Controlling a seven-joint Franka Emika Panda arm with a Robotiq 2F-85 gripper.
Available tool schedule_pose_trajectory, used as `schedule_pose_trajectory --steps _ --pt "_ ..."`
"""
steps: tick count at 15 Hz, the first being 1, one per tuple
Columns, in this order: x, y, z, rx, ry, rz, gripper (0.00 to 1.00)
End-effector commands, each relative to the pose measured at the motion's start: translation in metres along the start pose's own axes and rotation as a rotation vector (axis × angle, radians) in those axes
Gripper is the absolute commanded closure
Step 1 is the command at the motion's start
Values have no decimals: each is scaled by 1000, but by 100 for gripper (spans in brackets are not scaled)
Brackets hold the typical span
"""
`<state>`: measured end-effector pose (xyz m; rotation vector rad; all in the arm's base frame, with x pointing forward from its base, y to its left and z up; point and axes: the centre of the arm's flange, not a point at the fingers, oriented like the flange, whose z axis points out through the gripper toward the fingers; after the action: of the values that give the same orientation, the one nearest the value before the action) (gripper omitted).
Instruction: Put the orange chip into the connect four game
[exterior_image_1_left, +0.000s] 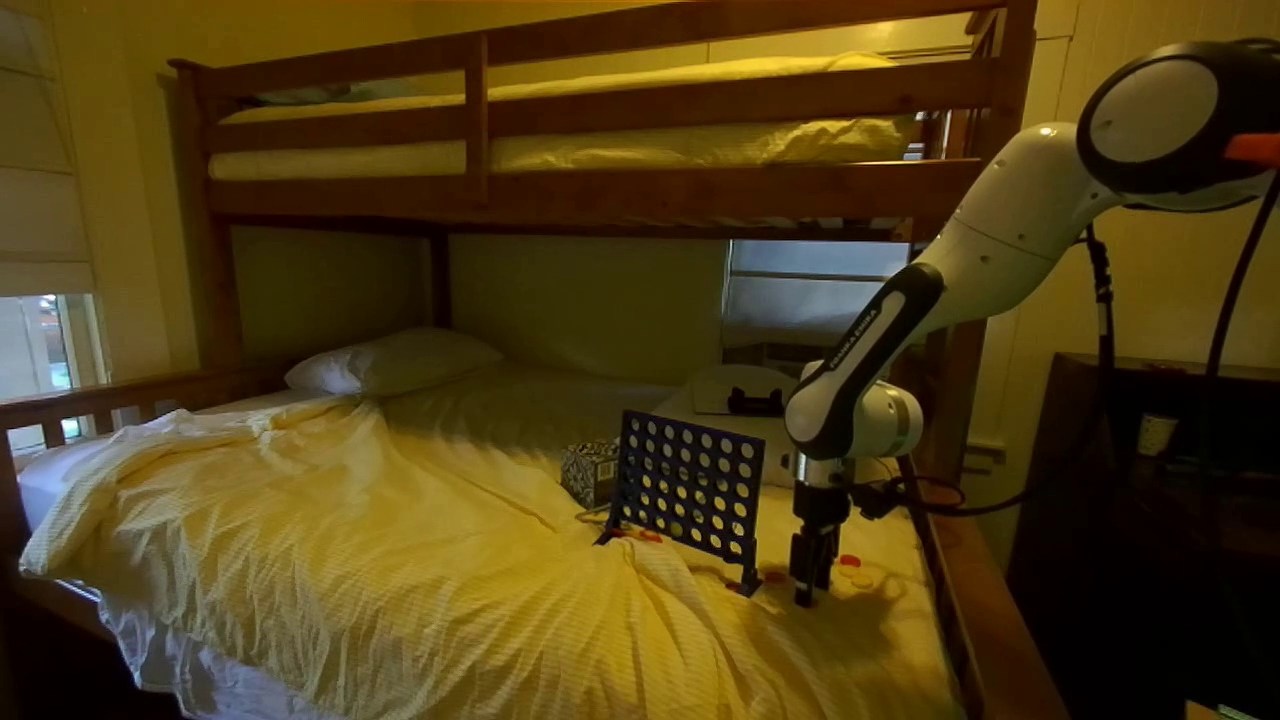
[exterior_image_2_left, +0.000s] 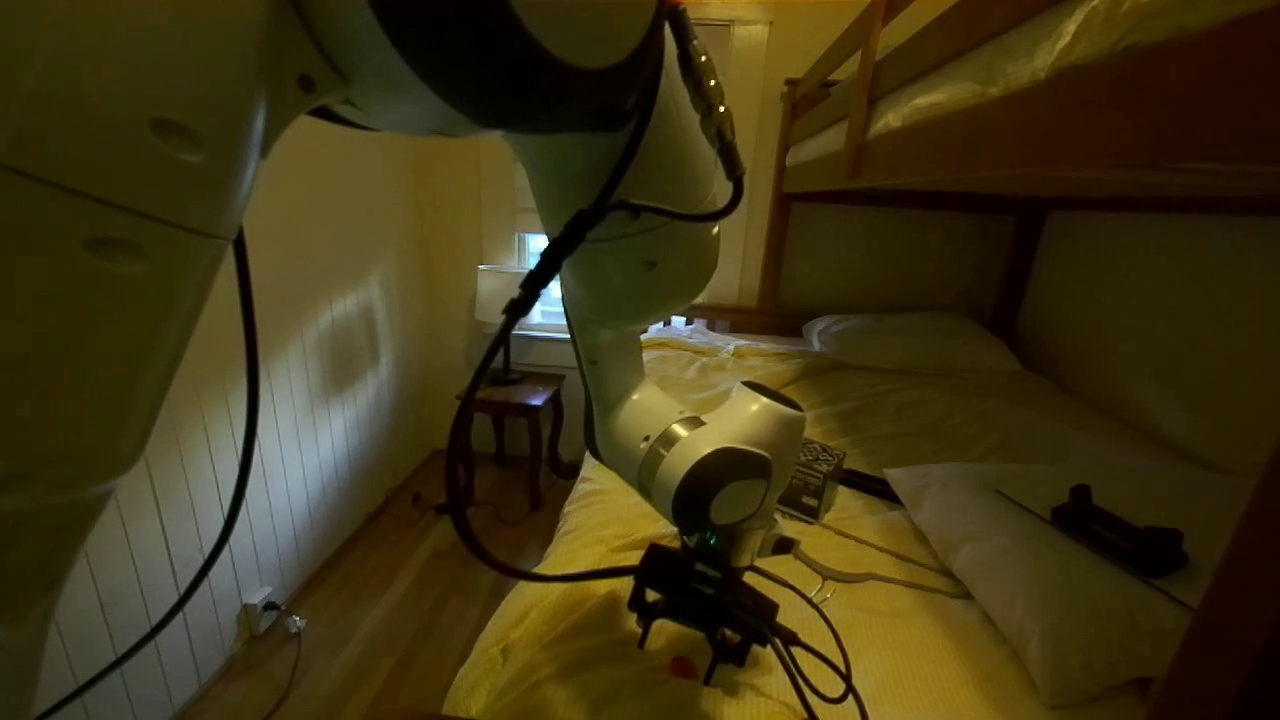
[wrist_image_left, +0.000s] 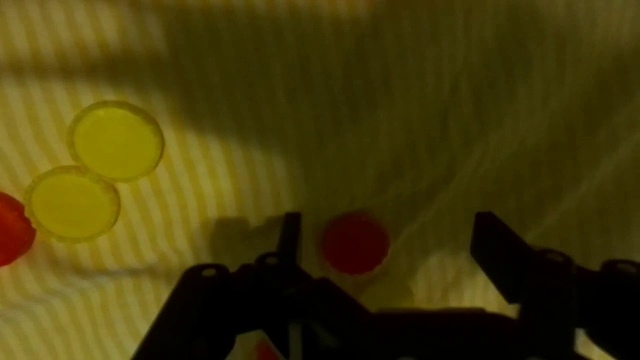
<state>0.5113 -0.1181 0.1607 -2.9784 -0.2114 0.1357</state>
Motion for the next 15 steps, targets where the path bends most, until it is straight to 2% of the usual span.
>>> schedule_pose_trajectory --steps 1,6,15 --pt "-3 -11 -10 1 5 -15 11" --pt "6 -20 -8 -7 -10 -40 14" --pt "19 -28 6 -45 -29 -81 13"
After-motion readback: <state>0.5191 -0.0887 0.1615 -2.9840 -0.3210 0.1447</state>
